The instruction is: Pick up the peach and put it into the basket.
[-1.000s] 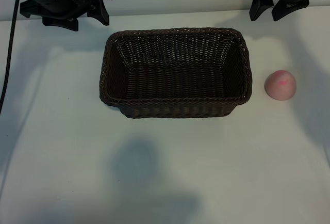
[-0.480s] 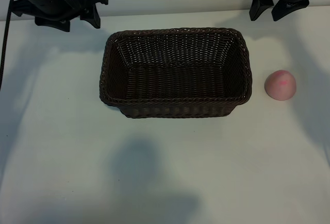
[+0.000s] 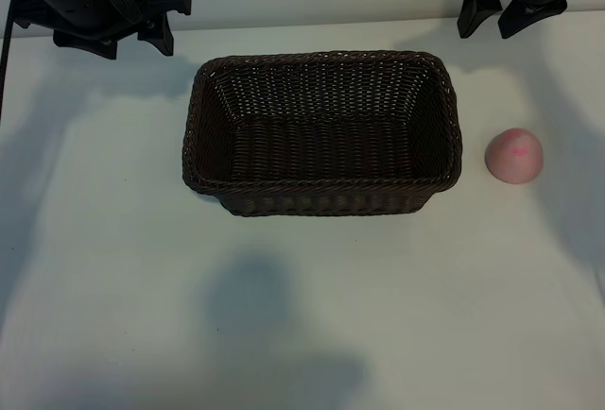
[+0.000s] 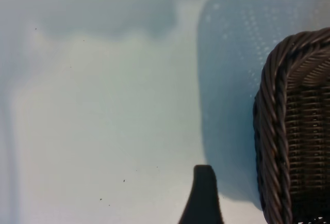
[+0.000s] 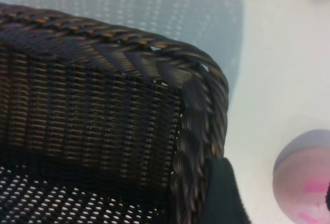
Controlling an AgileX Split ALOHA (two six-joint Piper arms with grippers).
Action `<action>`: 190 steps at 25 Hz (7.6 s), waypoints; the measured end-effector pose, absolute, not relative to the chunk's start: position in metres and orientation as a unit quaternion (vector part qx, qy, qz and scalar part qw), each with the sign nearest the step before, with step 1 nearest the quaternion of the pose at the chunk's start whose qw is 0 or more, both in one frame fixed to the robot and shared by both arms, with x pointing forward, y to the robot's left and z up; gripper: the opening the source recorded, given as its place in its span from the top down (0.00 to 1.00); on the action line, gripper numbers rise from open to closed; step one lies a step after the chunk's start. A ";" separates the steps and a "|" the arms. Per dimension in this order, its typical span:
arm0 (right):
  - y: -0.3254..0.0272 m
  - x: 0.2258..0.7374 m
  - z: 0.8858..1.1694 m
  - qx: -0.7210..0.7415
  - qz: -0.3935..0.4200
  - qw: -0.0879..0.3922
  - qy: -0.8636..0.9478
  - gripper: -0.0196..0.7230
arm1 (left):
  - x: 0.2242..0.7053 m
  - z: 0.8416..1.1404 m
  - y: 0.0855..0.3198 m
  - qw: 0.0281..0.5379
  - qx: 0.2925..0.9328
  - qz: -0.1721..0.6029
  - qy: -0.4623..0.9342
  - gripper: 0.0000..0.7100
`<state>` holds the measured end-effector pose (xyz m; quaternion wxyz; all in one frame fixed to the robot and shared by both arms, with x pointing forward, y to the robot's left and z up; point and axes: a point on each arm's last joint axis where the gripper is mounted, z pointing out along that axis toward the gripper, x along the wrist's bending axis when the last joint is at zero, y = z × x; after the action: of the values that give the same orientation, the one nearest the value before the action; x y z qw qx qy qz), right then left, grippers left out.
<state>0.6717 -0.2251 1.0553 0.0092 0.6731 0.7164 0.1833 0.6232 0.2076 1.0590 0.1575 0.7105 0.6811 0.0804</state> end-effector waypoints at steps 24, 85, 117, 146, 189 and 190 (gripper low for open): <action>-0.248 0.638 0.953 0.691 0.007 -0.006 0.723 0.23 | 0.622 1.059 0.208 0.151 0.711 0.077 0.683 0.16; -0.094 0.639 1.011 0.567 0.116 -0.003 0.816 0.91 | 0.624 1.059 0.208 0.159 0.709 0.083 0.682 0.16; -0.113 0.670 1.033 0.577 0.168 0.015 0.799 0.22 | 0.624 1.059 0.208 0.159 0.709 0.083 0.682 0.16; -0.241 0.662 1.052 0.659 0.135 0.045 0.739 0.22 | 0.624 1.059 0.208 0.159 0.710 0.083 0.681 0.16; -0.237 0.661 1.052 0.661 0.151 0.026 0.735 0.22 | 0.624 1.059 0.208 0.159 0.709 0.083 0.682 0.16; -0.237 0.661 1.052 0.661 0.151 0.026 0.735 0.22 | 0.624 1.059 0.208 0.159 0.709 0.083 0.682 0.16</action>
<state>0.6608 -0.2370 1.0521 0.0257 0.6605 0.7350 0.1513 0.6237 0.2078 1.0592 0.1589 0.7094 0.6817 0.0828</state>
